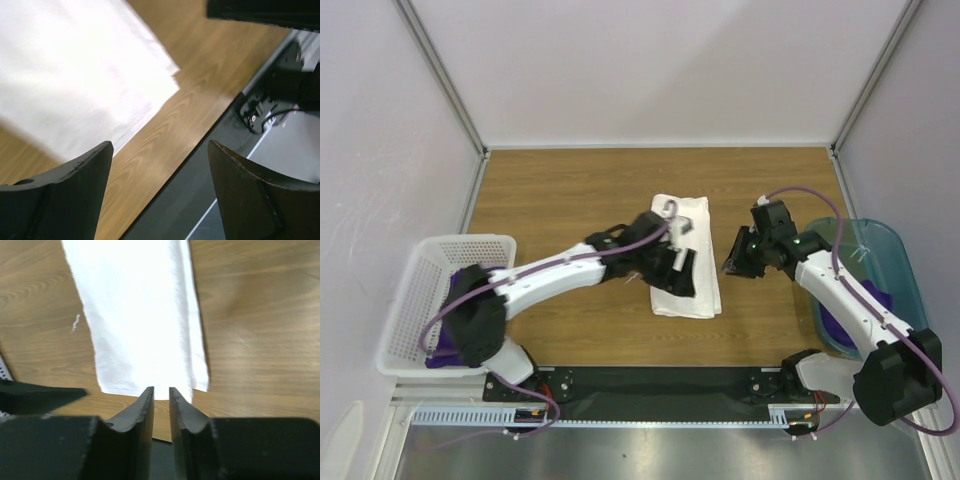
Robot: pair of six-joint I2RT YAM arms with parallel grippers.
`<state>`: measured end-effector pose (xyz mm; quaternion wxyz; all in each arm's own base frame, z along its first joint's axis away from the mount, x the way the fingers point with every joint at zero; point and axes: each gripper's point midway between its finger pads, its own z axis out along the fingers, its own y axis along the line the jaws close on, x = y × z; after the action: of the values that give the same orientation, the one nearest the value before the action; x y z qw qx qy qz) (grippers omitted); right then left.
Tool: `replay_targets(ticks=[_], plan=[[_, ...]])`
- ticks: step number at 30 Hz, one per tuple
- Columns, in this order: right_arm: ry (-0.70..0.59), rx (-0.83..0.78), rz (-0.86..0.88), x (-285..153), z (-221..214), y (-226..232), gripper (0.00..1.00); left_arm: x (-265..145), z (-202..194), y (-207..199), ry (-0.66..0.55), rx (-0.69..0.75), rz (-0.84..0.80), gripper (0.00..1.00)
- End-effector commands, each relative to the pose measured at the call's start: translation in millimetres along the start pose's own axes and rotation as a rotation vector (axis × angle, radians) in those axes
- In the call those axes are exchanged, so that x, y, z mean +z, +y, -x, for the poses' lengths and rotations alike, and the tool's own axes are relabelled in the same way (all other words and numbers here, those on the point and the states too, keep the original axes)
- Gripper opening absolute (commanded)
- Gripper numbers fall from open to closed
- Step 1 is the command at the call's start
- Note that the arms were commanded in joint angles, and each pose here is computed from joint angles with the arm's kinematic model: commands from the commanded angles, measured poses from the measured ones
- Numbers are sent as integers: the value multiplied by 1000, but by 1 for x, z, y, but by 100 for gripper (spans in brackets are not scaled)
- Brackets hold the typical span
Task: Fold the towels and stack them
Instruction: Fold the towel
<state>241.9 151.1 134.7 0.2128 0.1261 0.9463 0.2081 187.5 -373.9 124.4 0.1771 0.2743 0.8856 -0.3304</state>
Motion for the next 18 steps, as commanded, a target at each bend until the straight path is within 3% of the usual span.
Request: replay_targets(ticks=[1, 5, 10, 18], plan=[[21, -19, 65, 5, 4, 17, 26, -44, 13, 27, -133, -139, 67, 83], [28, -40, 71, 20, 6, 25, 36, -67, -12, 59, -208, -284, 129, 84], [-22, -93, 68, 42, 22, 34, 46, -60, -30, 79, -272, -478, 156, 82], [-23, -125, 32, 88, 35, 30, 31, -32, -28, 94, -299, -544, 162, 76]])
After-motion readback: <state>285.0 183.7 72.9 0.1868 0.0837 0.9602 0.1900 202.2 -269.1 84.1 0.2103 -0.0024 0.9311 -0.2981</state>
